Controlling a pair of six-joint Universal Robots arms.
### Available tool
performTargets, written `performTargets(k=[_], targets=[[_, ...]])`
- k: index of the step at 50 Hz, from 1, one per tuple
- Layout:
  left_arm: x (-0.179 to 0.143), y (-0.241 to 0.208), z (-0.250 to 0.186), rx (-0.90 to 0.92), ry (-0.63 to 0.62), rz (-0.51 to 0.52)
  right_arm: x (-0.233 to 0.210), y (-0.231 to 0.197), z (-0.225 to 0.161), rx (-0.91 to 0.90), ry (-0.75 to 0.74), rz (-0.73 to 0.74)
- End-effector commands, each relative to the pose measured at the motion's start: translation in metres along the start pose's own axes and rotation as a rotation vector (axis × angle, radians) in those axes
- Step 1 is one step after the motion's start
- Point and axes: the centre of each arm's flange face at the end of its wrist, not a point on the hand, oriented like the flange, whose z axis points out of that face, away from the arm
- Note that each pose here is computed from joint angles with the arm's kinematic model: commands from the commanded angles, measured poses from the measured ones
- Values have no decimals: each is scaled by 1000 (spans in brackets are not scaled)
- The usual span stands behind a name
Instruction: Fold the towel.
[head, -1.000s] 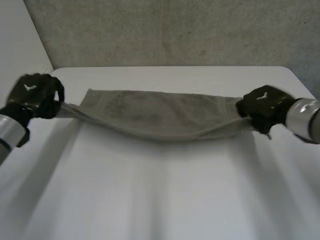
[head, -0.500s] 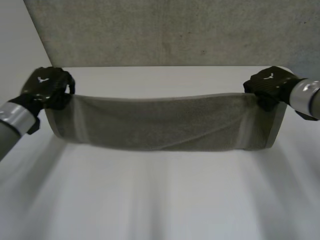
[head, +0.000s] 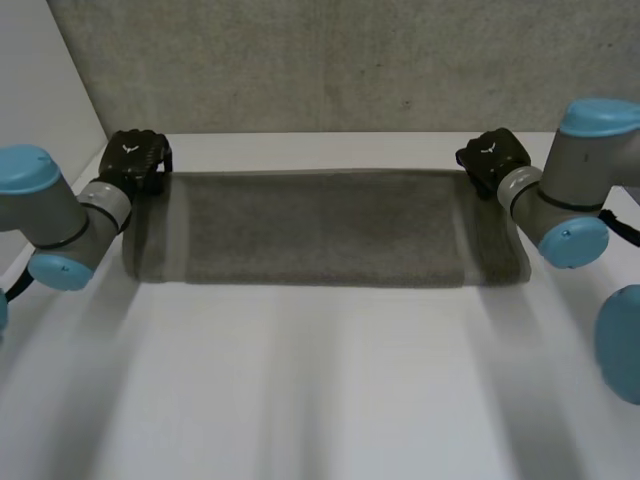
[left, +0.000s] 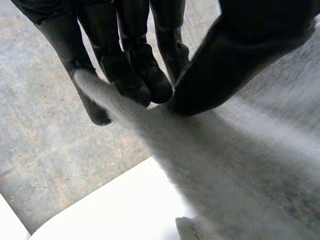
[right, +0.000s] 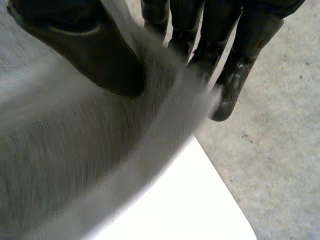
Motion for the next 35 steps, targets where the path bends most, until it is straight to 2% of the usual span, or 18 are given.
performTargets(k=[1, 11, 18, 23, 28, 31, 35], targets=[[10, 7, 2, -9, 19, -6, -14, 8, 8, -21, 18, -7], [20, -20, -11, -17, 42, -14, -13, -23, -6, -17, 47, 10], [22, -45, -35, -29, 42, -17, -13, -47, -50, -89, -48, 107], [23, -62, -64, -52, 40, -32, -5, -57, -81, -88, -50, 141], [31, -66, -100, -96, 42, -50, -1, -56, -116, -76, -41, 136], [32, -66, -107, -99, 40, -51, -2, -53, -123, -87, -45, 138], [37, -67, -123, -78, 35, -44, -8, -28, -133, -158, -75, 152]])
